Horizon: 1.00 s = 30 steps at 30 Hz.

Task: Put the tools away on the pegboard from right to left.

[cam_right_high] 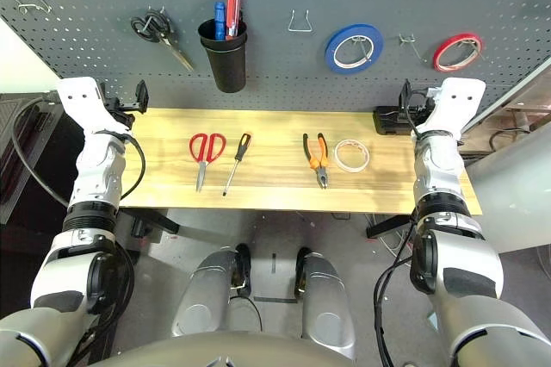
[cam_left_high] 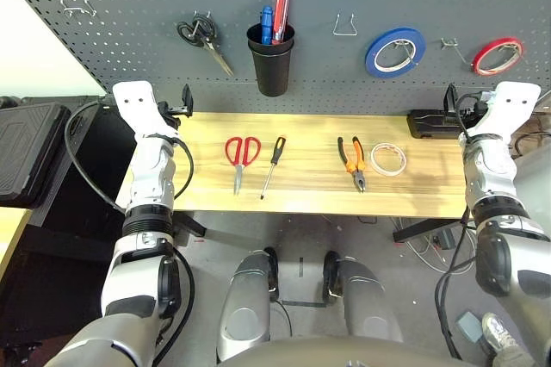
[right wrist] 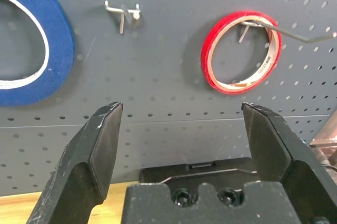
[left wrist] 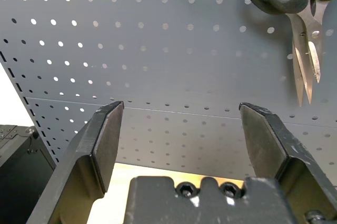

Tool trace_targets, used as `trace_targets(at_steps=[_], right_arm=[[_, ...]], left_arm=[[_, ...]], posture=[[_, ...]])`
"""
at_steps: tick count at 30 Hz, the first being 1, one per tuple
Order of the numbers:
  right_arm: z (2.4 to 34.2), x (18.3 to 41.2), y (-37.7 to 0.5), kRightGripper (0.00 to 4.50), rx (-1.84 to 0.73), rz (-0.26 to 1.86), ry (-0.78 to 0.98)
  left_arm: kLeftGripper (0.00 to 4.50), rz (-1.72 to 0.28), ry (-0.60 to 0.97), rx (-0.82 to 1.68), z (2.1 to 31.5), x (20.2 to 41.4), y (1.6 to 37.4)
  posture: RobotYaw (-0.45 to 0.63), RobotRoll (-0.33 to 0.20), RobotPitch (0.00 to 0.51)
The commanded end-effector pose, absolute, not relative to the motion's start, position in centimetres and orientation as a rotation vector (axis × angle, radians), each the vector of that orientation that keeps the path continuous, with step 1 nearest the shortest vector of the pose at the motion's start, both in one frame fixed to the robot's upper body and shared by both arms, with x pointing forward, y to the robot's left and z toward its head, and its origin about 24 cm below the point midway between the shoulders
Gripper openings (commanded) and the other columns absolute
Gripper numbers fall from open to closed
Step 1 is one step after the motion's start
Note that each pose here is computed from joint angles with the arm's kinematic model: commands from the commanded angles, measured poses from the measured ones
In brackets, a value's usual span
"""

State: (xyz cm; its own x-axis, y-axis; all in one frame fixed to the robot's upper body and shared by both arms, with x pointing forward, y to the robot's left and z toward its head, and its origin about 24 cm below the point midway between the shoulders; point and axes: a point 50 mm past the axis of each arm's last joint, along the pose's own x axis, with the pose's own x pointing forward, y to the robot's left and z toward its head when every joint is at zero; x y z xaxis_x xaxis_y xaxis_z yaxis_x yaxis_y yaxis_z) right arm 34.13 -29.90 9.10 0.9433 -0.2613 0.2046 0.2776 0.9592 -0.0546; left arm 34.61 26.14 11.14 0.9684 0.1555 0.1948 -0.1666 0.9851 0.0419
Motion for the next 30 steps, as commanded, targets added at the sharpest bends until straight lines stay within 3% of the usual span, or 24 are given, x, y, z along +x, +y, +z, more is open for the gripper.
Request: trace_targets(at_steps=[1,9,18,30], right_arm=[[8.9,34.0,-30.1,4.50,-0.085,-0.288,-0.192],[9.2,34.1,-30.4,4.50,-0.103,-0.278,-0.170],[8.5,33.5,-32.9,4.50,-0.191,-0.166,0.076],[7.0,32.4,-33.6,4.50,-0.179,0.049,0.299]], left_arm=[[4.49,0.172,-0.199,0.063,11.1,34.3,26.5],[4.49,0.096,-0.155,0.045,10.3,34.5,25.2],[4.49,-0.245,-0.030,0.047,9.6,33.4,20.9],[4.49,-0.712,-0.039,0.115,10.4,30.1,15.1]], posture=[[0.19,0.000,0.192],[0.18,0.000,0.198],[0.16,0.000,0.200],[0.15,0.000,0.222]])
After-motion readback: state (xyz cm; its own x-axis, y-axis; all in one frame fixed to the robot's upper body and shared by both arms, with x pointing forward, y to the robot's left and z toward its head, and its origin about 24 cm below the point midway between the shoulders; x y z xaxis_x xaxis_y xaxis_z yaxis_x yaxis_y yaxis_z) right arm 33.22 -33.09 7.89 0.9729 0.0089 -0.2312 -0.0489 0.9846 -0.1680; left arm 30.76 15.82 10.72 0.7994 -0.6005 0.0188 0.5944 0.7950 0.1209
